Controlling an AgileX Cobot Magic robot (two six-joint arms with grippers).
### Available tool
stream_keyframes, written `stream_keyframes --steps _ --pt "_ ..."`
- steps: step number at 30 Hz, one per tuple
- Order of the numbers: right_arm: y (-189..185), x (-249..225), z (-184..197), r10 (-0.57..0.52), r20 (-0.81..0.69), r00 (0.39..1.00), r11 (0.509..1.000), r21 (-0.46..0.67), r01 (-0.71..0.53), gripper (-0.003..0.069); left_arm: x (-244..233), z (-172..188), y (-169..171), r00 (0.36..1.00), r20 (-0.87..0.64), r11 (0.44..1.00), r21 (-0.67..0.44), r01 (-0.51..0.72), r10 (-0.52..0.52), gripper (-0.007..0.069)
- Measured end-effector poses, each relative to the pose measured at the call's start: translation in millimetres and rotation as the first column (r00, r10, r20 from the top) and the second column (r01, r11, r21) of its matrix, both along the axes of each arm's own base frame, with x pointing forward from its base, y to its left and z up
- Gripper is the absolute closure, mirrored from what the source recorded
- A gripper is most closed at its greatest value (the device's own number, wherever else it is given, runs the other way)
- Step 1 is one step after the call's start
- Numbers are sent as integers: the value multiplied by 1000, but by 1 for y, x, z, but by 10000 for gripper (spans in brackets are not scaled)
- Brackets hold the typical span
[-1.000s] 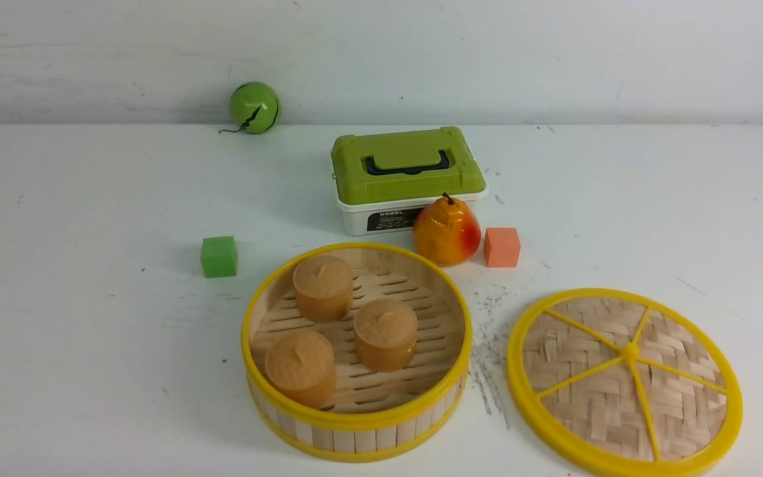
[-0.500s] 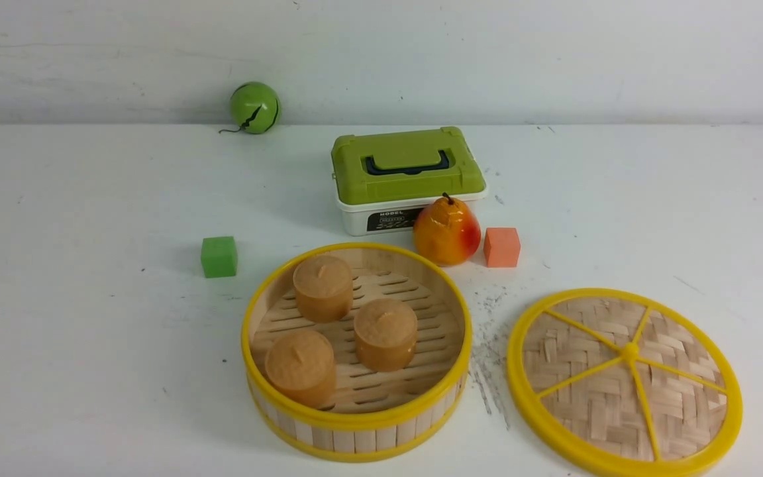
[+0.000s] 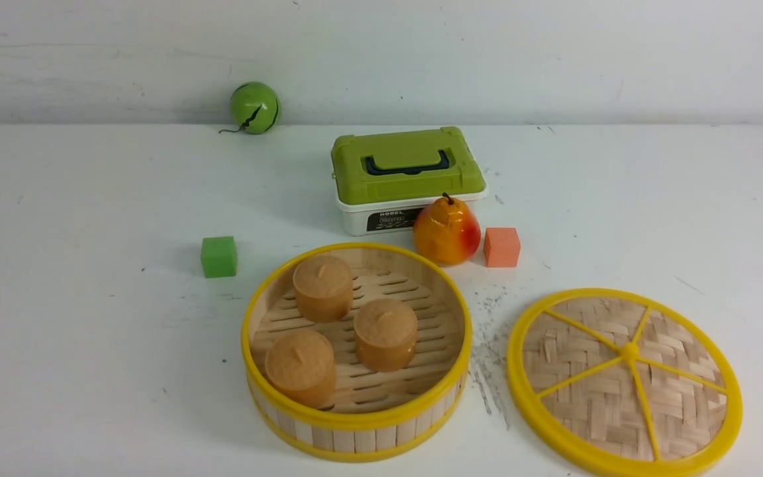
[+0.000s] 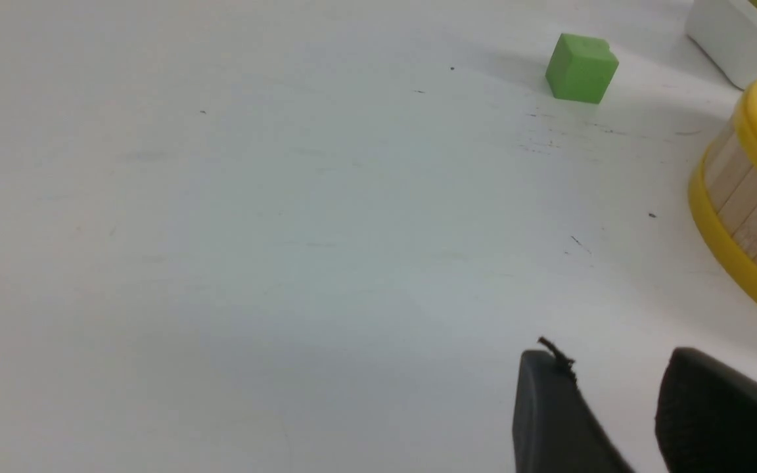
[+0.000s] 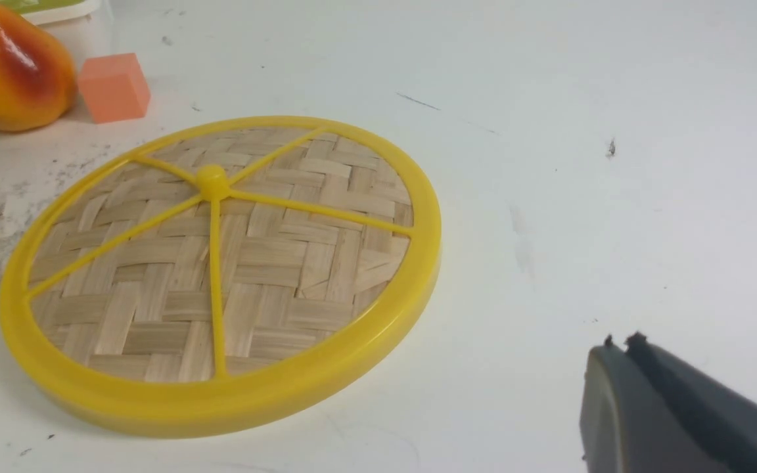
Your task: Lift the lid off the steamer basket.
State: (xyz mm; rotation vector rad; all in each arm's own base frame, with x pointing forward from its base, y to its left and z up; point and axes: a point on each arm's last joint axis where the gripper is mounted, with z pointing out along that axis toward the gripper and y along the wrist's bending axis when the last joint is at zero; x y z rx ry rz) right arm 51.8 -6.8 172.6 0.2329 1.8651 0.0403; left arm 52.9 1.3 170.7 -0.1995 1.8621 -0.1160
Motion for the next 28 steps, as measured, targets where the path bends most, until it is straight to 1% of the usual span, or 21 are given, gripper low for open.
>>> stream_keyframes --steps 28 --pt "0 0 0 0 0 1000 1000 0 0 625 0 0 0 1000 0 1000 0 0 0 386"
